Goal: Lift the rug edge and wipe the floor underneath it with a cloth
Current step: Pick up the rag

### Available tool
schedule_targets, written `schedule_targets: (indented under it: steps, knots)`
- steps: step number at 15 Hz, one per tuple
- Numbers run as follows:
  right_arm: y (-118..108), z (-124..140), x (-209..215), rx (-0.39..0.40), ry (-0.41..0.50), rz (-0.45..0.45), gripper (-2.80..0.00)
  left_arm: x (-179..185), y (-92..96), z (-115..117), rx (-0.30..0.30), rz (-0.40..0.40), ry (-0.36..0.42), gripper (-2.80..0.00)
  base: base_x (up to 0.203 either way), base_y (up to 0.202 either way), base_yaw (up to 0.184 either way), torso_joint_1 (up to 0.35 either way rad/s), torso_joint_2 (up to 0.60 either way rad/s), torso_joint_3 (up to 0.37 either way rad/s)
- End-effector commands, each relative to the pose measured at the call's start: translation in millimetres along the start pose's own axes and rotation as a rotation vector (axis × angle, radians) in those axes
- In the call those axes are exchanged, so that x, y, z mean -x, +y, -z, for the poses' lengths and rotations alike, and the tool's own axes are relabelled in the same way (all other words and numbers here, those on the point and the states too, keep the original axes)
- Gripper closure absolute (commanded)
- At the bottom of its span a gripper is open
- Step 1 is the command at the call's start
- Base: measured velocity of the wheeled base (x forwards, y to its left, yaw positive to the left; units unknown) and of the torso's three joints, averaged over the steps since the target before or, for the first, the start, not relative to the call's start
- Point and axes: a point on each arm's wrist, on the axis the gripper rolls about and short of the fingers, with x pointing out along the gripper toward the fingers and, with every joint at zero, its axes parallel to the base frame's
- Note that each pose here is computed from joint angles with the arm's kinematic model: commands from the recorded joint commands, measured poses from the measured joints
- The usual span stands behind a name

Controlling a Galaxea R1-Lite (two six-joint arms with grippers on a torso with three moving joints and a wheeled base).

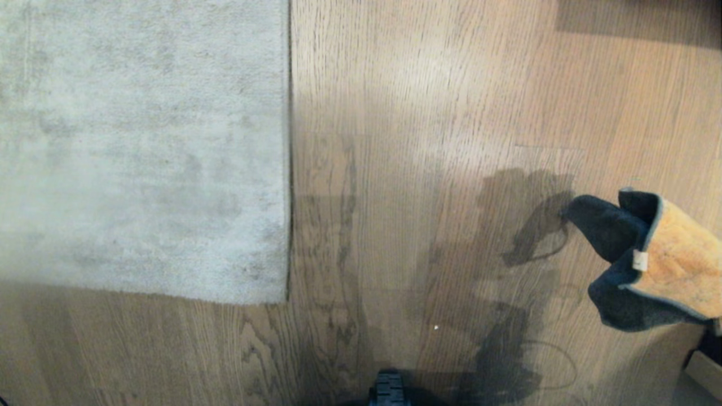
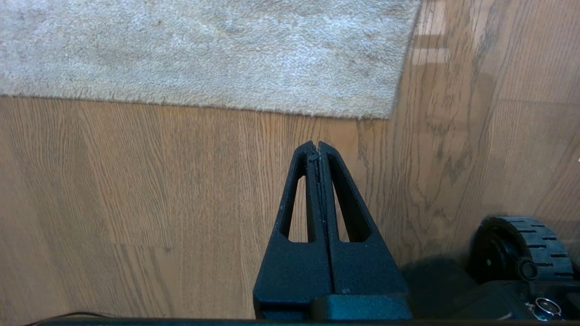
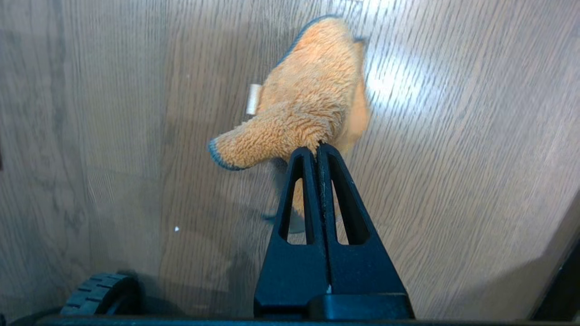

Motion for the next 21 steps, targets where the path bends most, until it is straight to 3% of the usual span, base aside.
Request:
schedule_targets:
  steps: [1, 7, 11, 21]
  knots:
    - [2.5, 7.1, 9.5, 0.003, -0.030, -0.011, 0.00, 0.0, 0.0, 0.0, 0.000, 0.000, 0.000, 0.00, 0.000, 0.000, 0.000, 0.000, 0.00, 0.000]
    - [5.3, 34.7, 25.8, 0.042, -0.016, -0.005, 0.00, 0.0, 0.0, -0.2, 0.000, 0.001, -0.002, 0.00, 0.000, 0.000, 0.000, 0.000, 0.00, 0.000]
    - [6.4, 48.6, 35.2, 0.040, 0.050, 0.009, 0.00, 0.0, 0.0, 0.0, 0.000, 0.000, 0.000, 0.00, 0.000, 0.000, 0.000, 0.000, 0.00, 0.000]
    - [9.8, 70.2, 53.6, 0.038, 0.087, 0.016, 0.00, 0.0, 0.0, -0.1, 0.000, 0.000, -0.001, 0.00, 0.000, 0.000, 0.000, 0.000, 0.00, 0.000]
